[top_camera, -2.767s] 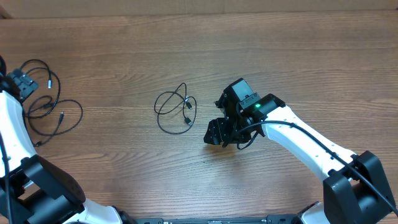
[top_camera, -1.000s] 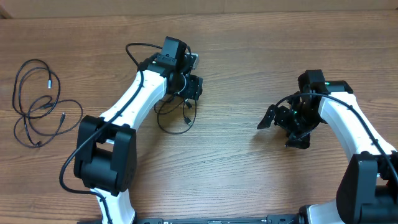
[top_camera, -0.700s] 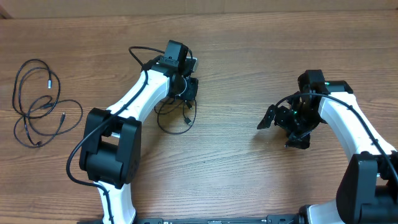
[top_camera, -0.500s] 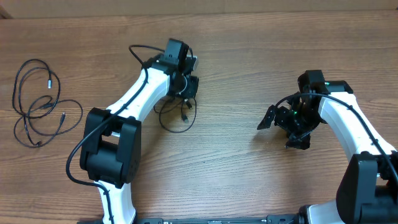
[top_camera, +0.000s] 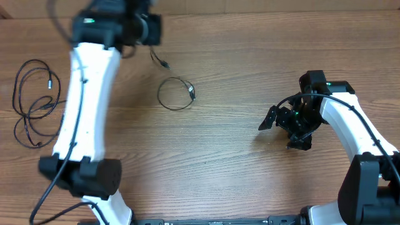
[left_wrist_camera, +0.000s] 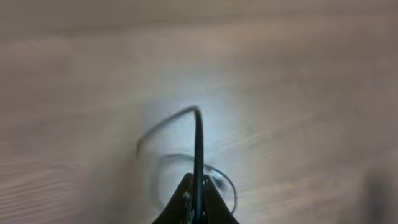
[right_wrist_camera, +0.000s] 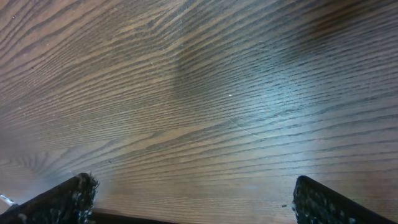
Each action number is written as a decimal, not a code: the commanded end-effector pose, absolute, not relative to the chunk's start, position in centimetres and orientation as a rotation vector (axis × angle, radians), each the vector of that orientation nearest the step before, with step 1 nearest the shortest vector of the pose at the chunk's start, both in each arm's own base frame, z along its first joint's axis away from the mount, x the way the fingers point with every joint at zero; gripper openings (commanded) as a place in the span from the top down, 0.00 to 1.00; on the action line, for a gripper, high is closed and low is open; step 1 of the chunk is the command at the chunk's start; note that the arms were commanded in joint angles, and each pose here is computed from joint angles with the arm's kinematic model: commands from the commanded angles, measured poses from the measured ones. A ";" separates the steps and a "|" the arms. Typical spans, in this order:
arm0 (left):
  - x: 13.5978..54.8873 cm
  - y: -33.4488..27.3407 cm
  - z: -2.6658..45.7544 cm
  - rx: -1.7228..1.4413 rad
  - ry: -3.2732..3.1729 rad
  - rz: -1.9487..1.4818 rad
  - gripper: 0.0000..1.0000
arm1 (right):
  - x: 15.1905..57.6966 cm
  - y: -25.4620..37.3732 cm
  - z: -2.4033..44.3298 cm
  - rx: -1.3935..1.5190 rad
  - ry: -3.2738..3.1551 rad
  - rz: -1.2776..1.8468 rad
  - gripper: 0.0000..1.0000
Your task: Untangle cables
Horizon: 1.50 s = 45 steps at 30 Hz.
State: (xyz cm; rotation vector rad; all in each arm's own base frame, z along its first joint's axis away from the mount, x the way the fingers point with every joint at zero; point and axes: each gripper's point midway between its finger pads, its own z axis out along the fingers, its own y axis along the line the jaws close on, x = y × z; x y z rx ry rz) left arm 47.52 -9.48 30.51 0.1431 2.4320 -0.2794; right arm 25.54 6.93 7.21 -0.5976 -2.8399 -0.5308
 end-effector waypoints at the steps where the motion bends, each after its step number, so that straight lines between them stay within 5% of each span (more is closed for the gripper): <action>1: 47.2 -0.9 37.5 -0.035 2.258 0.052 0.95 | 25.6 6.8 7.2 -0.590 -2.849 -0.525 0.00; 7: 44.1 12.0 42.5 -0.389 2.103 0.380 0.92 | 25.6 6.8 7.2 -0.590 -2.849 -0.525 0.00; 15: 39.0 21.2 41.2 -0.872 2.030 0.408 0.96 | 25.8 6.8 7.2 -0.589 -2.855 -0.528 0.00; 22: 42.2 14.2 39.3 -0.675 2.165 -0.101 0.88 | 25.8 6.8 7.2 -0.590 -2.854 -0.528 0.00; 25: 43.6 10.5 38.3 -0.548 2.219 -0.238 0.92 | 25.7 6.8 7.2 -0.590 -2.854 -0.528 0.00; 45: 45.8 -8.9 27.8 0.038 2.624 -0.492 0.96 | 25.9 6.8 7.2 -0.588 -2.862 -0.531 0.00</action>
